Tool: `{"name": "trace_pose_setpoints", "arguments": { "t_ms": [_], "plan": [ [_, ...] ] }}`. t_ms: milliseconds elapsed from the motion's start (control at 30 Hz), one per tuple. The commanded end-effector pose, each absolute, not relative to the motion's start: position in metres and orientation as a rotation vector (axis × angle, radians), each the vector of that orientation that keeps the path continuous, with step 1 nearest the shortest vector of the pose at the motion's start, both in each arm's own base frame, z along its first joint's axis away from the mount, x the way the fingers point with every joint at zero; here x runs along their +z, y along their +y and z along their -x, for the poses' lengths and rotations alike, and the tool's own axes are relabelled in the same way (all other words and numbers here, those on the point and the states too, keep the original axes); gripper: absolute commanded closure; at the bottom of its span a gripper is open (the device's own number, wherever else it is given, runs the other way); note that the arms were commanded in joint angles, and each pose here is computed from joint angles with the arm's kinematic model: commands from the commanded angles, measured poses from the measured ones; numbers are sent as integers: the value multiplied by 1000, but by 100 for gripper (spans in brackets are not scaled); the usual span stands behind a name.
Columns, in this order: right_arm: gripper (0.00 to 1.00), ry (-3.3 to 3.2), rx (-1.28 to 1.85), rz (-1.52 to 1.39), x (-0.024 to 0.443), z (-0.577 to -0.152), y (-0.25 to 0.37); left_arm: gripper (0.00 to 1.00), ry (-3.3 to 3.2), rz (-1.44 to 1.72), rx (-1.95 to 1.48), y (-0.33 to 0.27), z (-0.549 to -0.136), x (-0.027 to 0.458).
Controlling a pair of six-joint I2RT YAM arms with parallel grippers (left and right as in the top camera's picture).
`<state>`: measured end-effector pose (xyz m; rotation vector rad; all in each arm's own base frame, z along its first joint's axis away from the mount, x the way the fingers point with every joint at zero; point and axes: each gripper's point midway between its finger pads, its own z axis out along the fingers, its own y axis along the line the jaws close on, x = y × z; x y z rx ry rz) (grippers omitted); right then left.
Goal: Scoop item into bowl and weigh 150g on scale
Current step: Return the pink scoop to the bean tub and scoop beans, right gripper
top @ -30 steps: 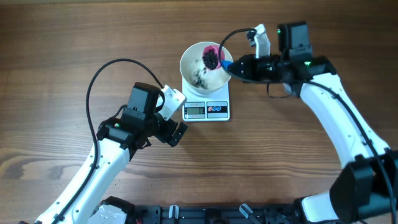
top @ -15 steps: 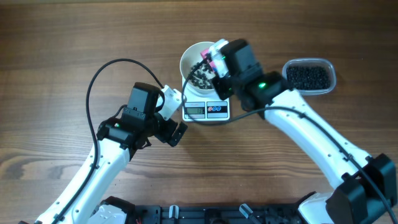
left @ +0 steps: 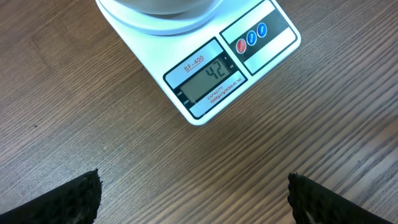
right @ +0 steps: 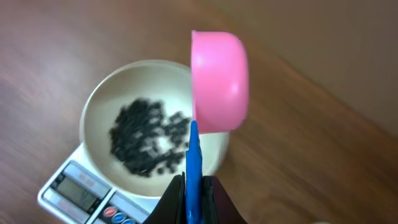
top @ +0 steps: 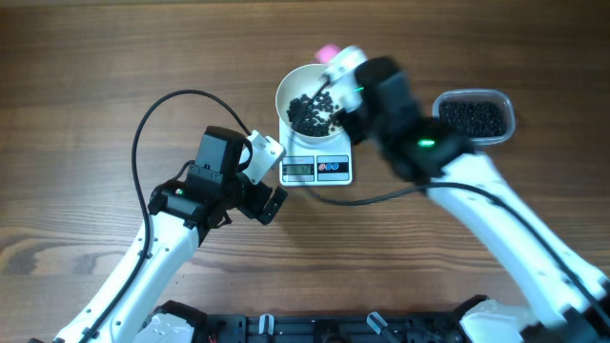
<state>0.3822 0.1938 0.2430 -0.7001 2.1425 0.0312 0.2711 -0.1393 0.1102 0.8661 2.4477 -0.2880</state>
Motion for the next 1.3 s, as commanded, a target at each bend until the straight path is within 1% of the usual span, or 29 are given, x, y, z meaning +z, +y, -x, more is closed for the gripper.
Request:
{"name": "trace_pose_setpoints", "arguments": {
  "t_ms": [0, 67, 133, 267, 333, 467, 533, 600, 767, 1000, 1133, 1267],
  "plan": [
    [96, 2082, 185, 491, 305, -372, 140, 0, 2457, -867, -281, -137, -271, 107],
    [96, 2110, 119, 355, 313, -367, 89, 0, 2457, -867, -281, -137, -271, 107],
    [96, 2188, 30, 215, 306, -356, 34, 0, 2457, -867, -281, -137, -271, 107],
    [96, 2419, -74, -19, 256, -339, -44, 0, 2457, -867, -281, -137, -271, 107],
    [96, 2515, -88, -40, 229, -339, -61, 0, 2457, -867, -281, -137, -271, 107],
    [95, 2632, -33, -46, 186, -354, -63, 0, 2457, -867, -281, -137, -271, 107],
    [96, 2690, 78, -19, 160, -362, -53, 0, 2457, -867, -281, -137, -271, 107],
    [96, 2718, 182, 21, 144, -367, -41, 0, 2457, -867, -281, -137, -271, 107],
    [96, 2785, 289, 19, 111, -374, -33, 0, 2457, -867, -281, -137, -271, 107],
    [96, 2812, 484, 31, 94, -373, -11, 0, 2457, -867, -281, -137, -271, 107],
    [96, 2843, 621, 81, 91, -359, 4, 0, 2457, -867, -281, -137, -271, 107],
    [96, 2856, 662, 77, 93, -352, 6, 0, 2457, -867, -281, -137, -271, 107]
  ]
}}
